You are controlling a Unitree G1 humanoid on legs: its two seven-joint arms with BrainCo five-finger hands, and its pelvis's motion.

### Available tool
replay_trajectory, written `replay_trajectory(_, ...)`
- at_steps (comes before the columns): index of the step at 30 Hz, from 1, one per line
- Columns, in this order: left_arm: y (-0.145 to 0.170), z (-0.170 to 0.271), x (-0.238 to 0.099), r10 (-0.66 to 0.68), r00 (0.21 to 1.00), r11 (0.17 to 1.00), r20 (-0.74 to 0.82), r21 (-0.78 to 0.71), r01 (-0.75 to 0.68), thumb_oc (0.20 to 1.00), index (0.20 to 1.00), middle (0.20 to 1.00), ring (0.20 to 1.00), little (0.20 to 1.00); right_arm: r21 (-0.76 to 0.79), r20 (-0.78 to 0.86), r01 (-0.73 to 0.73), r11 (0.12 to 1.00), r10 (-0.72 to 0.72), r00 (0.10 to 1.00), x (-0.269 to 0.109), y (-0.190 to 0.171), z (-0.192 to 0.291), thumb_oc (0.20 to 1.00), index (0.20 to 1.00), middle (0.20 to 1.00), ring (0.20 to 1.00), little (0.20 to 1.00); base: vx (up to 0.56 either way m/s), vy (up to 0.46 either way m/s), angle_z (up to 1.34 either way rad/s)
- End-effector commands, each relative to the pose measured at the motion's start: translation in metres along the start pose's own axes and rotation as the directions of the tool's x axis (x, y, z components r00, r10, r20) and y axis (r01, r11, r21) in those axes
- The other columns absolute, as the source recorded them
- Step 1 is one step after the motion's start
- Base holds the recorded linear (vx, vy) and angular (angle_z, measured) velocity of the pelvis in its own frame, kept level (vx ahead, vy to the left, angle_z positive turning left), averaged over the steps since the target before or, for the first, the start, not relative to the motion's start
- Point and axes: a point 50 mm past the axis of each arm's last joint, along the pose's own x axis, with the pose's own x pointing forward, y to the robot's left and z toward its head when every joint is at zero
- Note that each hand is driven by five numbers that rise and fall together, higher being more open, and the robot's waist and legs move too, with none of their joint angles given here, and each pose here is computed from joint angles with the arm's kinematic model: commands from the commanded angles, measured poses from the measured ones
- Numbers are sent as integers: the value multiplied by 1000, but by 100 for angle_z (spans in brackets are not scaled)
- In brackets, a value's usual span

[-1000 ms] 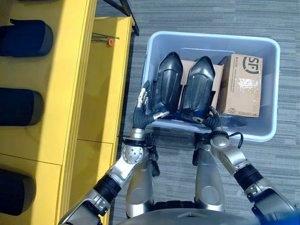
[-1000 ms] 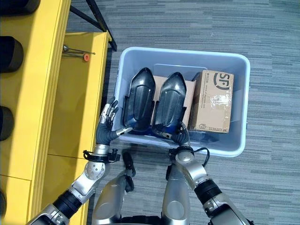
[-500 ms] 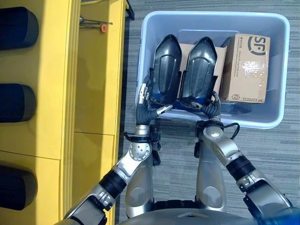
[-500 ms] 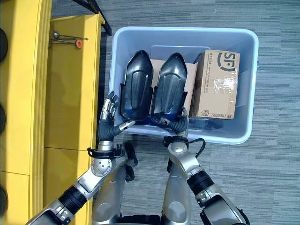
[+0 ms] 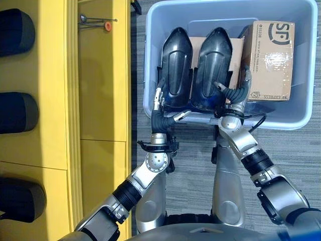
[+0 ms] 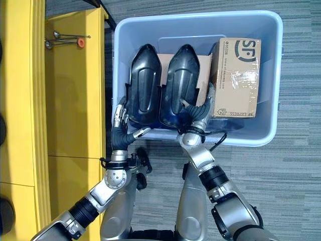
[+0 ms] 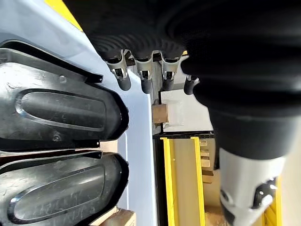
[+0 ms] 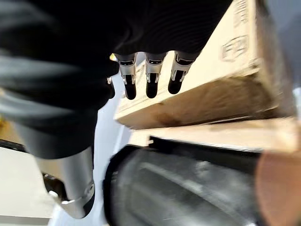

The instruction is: Move parts from the plastic box to the shelf.

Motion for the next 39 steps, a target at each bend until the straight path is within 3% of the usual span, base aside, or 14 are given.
replay_trajectory(1,-11,21,0,-28,997,989,71,-145,38,1000,1000,1000,1000,1000,88,28,42,995,-44,999,7,-4,21,1000,1000,1000,1000,1000,0,0,0)
replay_trajectory(14,-15,21,0,-46,998,983,42,-178,52,1000,1000,1000,1000,1000,24,-166,10,1000,-6,986,27,-8,-3,1000,1000,1000,1000,1000,19,22,0)
replay_trajectory(22,-13,25,4,-44,998,981,51,-185,53,1000,1000,1000,1000,1000,-189,111,117,975,-97,989,49,-20,30,1000,1000,1000,1000,1000,-19,0,1)
replay_trajectory(28,-13,25,1,-41,998,979,52,-199,50,1000,1000,1000,1000,1000,-308,202,152,939,-91,975,45,-20,30,1000,1000,1000,1000,1000,18,8,1)
replay_trajectory(31,-15,26,4,-48,997,978,67,-199,61,1000,1000,1000,1000,1000,-343,402,242,908,-92,911,45,-19,54,1000,1000,1000,1000,1000,-51,8,2)
replay_trajectory(37,-15,23,3,-45,997,980,68,-189,57,1000,1000,1000,1000,1000,-356,538,294,887,-63,840,35,-13,63,1000,1000,1000,1000,1000,-18,-5,5)
replay_trajectory(39,-15,20,3,-49,997,981,66,-186,61,1000,1000,1000,1000,1000,-327,628,308,893,-38,777,29,-10,72,1000,1000,1000,1000,1000,0,0,0)
